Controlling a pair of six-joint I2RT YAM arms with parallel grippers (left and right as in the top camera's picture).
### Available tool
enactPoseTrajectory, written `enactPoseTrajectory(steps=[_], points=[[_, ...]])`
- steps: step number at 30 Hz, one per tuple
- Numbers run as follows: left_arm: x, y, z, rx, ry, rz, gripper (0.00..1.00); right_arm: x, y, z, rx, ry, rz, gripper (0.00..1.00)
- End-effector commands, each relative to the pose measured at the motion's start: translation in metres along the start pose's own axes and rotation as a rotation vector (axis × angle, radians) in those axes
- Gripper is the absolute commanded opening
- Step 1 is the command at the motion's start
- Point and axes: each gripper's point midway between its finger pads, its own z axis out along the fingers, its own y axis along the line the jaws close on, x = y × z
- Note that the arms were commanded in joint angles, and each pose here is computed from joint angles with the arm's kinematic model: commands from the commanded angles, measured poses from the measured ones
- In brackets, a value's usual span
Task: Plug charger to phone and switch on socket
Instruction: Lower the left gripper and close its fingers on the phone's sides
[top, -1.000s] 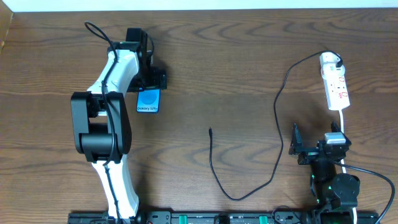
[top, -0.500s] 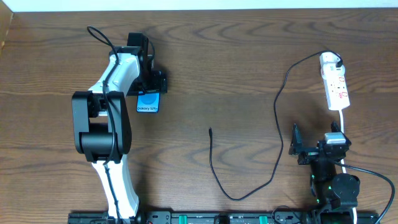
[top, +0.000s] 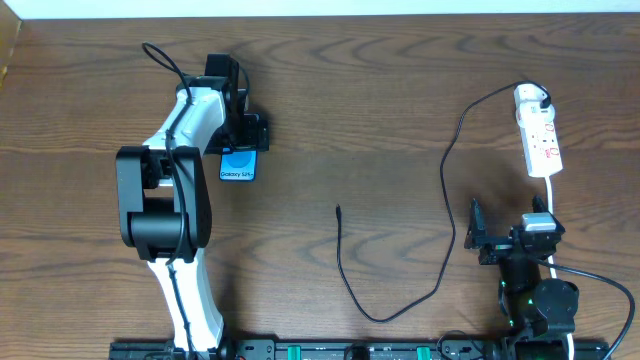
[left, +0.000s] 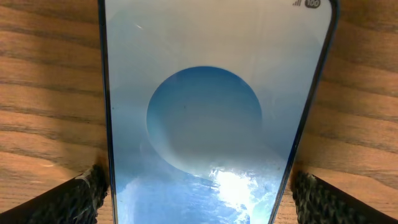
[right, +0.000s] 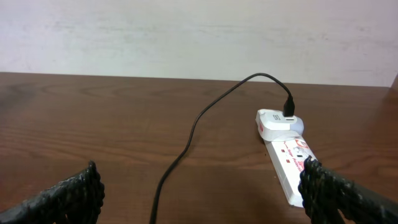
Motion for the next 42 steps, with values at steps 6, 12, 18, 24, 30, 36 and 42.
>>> enactPoseTrajectory(steps=[6,12,18,24,30,36,42], points=[[0.002,0.002,0.007,-0.021,0.010,0.075,0.98,0.000,0.001,0.000,-0.004,0.000,0.007,0.99],[-0.001,-0.001,0.007,-0.018,-0.005,0.078,0.98,0.000,0.001,0.000,-0.004,0.000,0.007,0.99],[-0.001,-0.002,0.007,-0.019,-0.004,0.082,0.98,0.000,0.001,0.000,-0.004,0.000,0.007,0.99],[0.001,-0.002,0.009,-0.019,0.001,0.082,0.99,0.000,0.001,0.000,-0.004,0.000,0.007,0.99],[0.003,-0.002,0.009,-0.019,0.006,0.082,0.99,0.000,0.001,0.000,-0.004,0.000,0.007,0.99],[0.005,-0.002,0.009,-0.019,0.013,0.082,0.99,0.000,0.001,0.000,-0.004,0.000,0.007,0.99],[0.010,-0.001,0.010,-0.021,0.035,0.081,0.99,0.000,0.001,0.000,-0.004,0.000,0.007,0.99]])
